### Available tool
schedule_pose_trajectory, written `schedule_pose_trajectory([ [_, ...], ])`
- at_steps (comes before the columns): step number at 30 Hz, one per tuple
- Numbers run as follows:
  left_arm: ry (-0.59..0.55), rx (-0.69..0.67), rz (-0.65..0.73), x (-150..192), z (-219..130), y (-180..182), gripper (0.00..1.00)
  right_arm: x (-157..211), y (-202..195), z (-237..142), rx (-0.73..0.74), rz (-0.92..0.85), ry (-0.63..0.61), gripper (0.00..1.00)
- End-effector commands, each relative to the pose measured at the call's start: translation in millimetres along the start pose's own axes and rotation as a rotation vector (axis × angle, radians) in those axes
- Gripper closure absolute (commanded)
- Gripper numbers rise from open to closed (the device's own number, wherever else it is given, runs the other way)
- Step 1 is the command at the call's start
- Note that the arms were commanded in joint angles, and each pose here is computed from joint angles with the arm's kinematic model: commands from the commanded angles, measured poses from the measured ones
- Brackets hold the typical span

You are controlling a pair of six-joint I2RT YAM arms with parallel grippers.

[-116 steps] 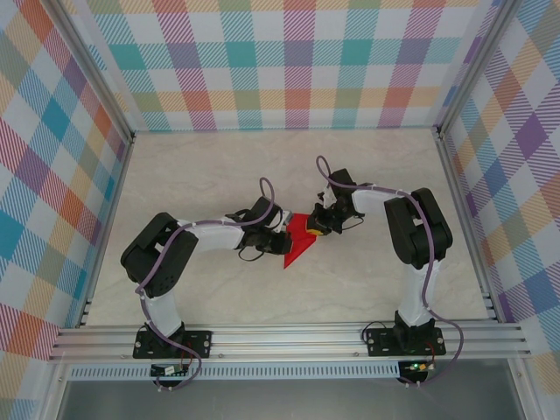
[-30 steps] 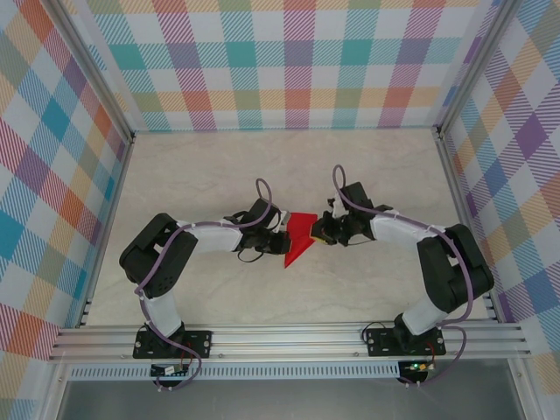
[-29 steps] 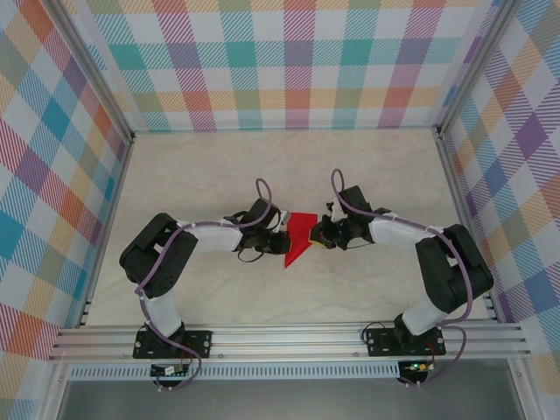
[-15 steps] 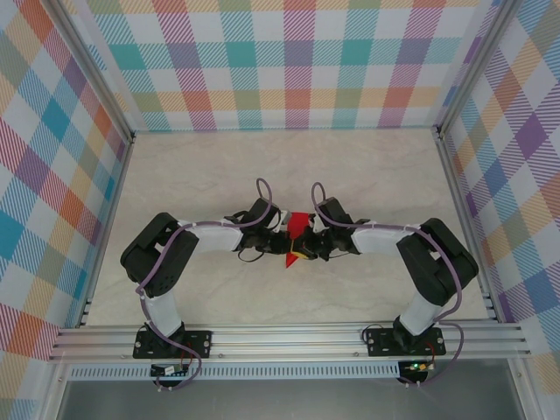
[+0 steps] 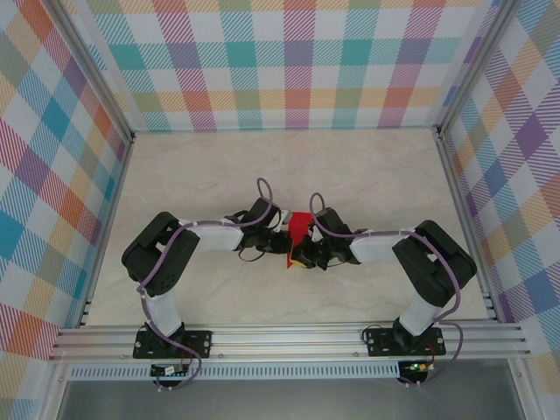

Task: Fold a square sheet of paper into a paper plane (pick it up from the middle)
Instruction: Third fold the triangle at the center of the table.

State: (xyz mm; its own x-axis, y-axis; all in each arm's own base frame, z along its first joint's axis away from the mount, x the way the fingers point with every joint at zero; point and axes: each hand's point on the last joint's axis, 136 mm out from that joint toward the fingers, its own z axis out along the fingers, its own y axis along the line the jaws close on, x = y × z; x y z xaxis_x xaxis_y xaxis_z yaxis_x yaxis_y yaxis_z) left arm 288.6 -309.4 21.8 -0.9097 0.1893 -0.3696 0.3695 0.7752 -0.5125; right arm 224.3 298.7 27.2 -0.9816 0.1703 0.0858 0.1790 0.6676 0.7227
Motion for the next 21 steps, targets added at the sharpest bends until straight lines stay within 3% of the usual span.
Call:
schedule_pose_trajectory([
  [1,0.065,-0.027,-0.019,14,8,14,1.0,3,15,-4,-0.06,-0.014,-0.005,0.92],
  [21,0.08,-0.047,-0.025,19,14,20,1.0,7,-24,15,0.029,0.018,0.014,0.92],
])
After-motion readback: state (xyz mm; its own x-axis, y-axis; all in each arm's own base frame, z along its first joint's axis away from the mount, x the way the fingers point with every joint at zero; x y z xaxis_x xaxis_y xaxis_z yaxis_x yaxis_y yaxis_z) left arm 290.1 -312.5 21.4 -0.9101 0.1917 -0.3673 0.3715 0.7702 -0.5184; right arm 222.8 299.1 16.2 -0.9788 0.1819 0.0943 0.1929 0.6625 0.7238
